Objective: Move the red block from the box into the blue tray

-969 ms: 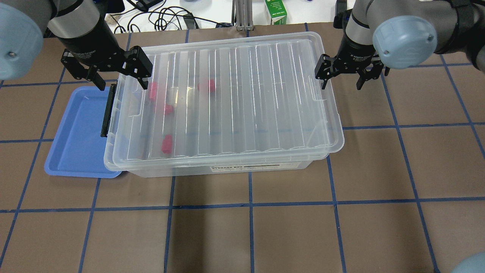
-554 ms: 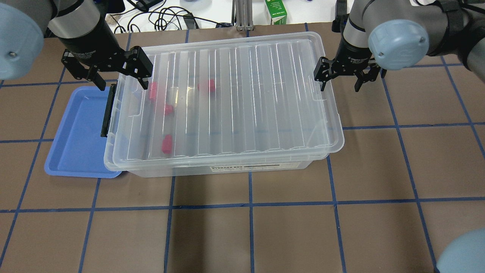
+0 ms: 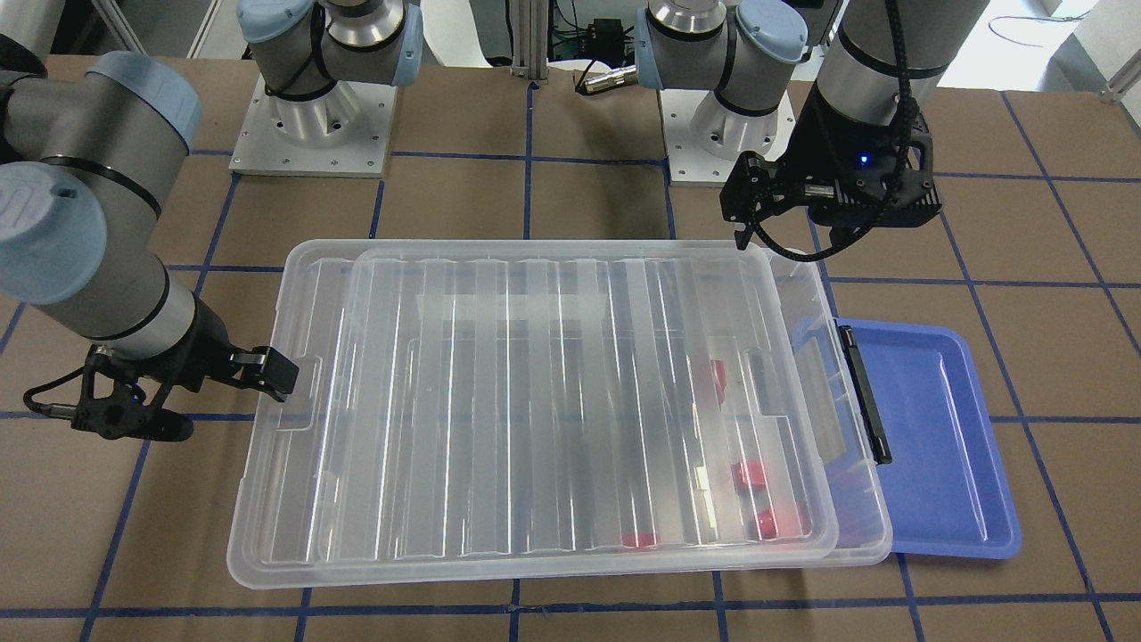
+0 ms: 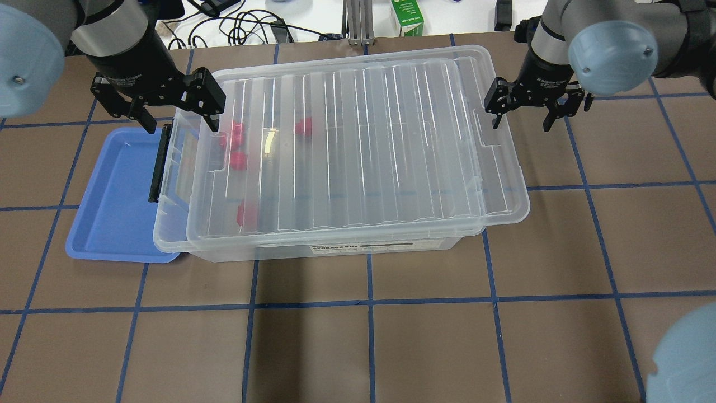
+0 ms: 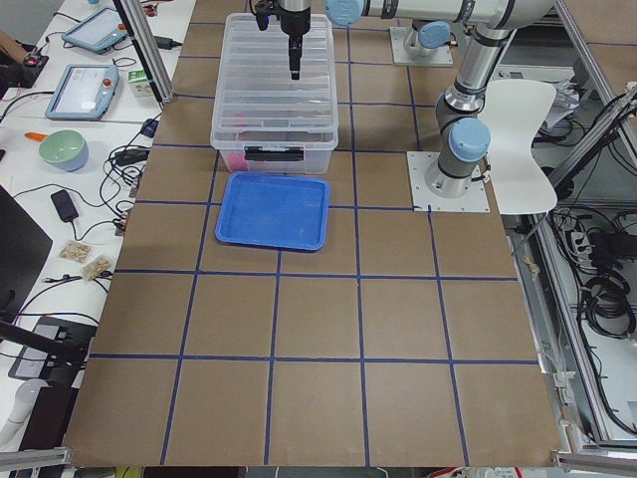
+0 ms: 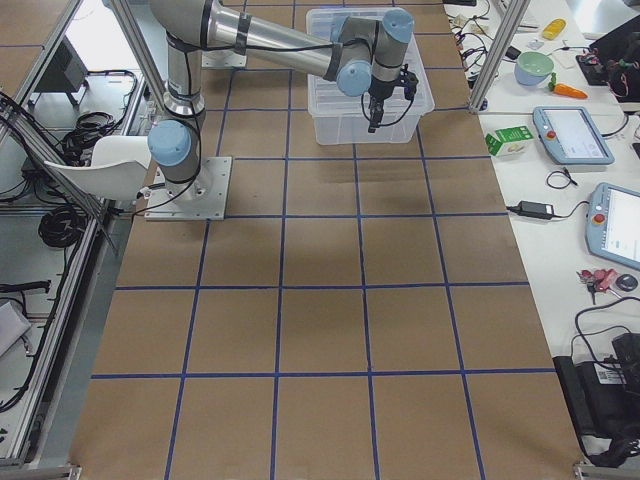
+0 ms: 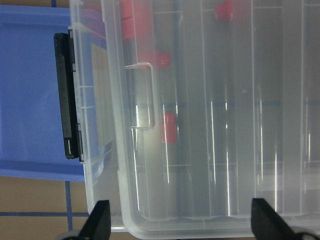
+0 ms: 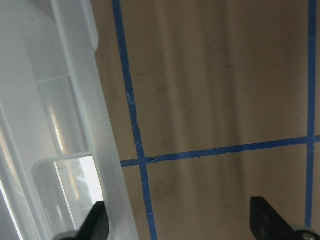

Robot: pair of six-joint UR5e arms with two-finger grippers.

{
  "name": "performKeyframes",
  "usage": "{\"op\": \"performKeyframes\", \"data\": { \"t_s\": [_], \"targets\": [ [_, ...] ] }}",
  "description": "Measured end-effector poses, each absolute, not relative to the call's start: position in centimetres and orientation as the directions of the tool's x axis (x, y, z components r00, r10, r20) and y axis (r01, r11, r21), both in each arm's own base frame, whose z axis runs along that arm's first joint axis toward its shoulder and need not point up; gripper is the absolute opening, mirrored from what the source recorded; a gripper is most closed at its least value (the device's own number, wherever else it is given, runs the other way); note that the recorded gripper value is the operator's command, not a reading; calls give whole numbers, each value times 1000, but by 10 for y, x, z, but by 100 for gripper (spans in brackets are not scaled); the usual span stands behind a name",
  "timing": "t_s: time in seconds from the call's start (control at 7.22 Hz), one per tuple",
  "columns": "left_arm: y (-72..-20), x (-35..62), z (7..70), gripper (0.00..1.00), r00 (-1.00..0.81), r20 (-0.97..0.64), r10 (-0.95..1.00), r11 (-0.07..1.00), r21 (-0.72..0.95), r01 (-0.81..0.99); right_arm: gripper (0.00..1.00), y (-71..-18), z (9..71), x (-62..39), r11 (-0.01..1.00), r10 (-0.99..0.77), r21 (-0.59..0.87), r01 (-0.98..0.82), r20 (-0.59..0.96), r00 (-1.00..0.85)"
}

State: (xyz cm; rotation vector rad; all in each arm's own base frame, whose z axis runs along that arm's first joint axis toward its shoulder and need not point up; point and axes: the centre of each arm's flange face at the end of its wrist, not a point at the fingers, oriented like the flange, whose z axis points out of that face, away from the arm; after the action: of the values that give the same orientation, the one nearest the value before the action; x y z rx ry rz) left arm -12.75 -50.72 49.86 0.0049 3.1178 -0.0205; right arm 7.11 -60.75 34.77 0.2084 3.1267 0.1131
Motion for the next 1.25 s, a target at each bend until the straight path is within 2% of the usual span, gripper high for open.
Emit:
{"op": "performKeyframes", "data": {
  "t_s": [0.42, 1.25],
  "targets": [
    [-507, -127, 498, 100, -1000, -24, 2, 1000, -13, 3, 100, -608, 352, 33, 982, 172, 75, 175, 52, -984],
    [-507, -128, 498, 100, -1000, -21, 4, 1000, -12, 4, 100, -606, 354, -26, 987, 123, 91, 135, 131, -984]
  ]
}}
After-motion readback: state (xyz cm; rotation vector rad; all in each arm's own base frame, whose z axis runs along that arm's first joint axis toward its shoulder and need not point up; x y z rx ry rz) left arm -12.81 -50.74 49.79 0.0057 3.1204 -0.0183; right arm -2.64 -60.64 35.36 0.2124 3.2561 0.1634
